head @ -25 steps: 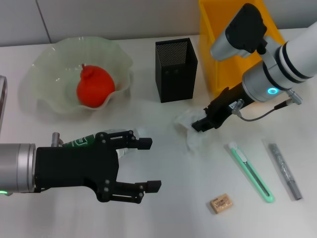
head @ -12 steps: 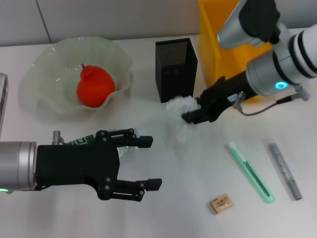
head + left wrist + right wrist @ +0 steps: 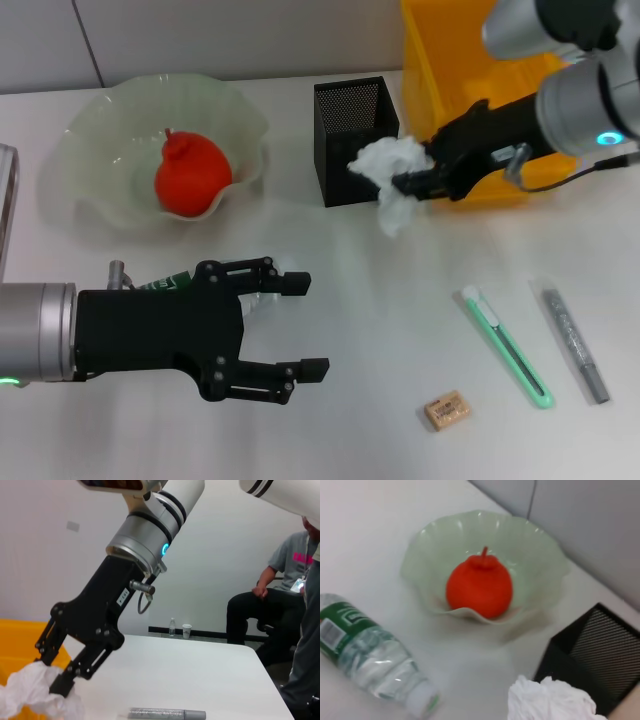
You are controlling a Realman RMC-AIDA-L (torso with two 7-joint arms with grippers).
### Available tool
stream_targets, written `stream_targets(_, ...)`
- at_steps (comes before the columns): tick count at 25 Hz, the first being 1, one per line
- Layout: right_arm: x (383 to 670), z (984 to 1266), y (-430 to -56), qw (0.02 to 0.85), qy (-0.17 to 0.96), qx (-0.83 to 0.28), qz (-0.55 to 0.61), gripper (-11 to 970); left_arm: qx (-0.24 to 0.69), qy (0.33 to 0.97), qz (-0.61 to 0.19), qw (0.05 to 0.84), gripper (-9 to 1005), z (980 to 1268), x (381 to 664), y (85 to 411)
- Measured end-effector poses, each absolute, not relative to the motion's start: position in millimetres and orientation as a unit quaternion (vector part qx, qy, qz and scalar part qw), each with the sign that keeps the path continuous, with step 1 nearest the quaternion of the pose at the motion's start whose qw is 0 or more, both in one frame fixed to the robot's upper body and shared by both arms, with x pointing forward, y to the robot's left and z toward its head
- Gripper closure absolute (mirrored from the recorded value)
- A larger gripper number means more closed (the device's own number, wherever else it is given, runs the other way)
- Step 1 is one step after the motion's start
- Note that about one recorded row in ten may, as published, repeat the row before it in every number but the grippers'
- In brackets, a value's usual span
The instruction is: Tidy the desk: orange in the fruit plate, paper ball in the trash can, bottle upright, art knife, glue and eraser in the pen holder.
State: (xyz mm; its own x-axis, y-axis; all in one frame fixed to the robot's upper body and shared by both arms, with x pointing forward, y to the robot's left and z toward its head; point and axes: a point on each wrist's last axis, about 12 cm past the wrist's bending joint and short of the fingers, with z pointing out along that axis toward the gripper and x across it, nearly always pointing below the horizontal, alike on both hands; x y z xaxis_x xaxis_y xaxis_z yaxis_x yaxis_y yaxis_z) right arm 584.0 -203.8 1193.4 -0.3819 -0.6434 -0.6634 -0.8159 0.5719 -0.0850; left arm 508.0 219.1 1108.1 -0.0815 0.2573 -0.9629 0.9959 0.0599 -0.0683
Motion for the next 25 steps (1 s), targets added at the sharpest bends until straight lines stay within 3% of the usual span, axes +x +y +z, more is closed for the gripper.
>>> stream_targets(11,591.4,1213.1,-237.3,0.386,0.828,-0.402,0.059,546,0.53,0.589,-0.435,0.428,150,1108.9,509.0,217.6)
stream_targets(25,616.7,1194.4,-262.2,0.402,0.845,-0.352,-0.01,547,0.531,0.587,-0.435,0.429,150,1110.0,510.4,215.9)
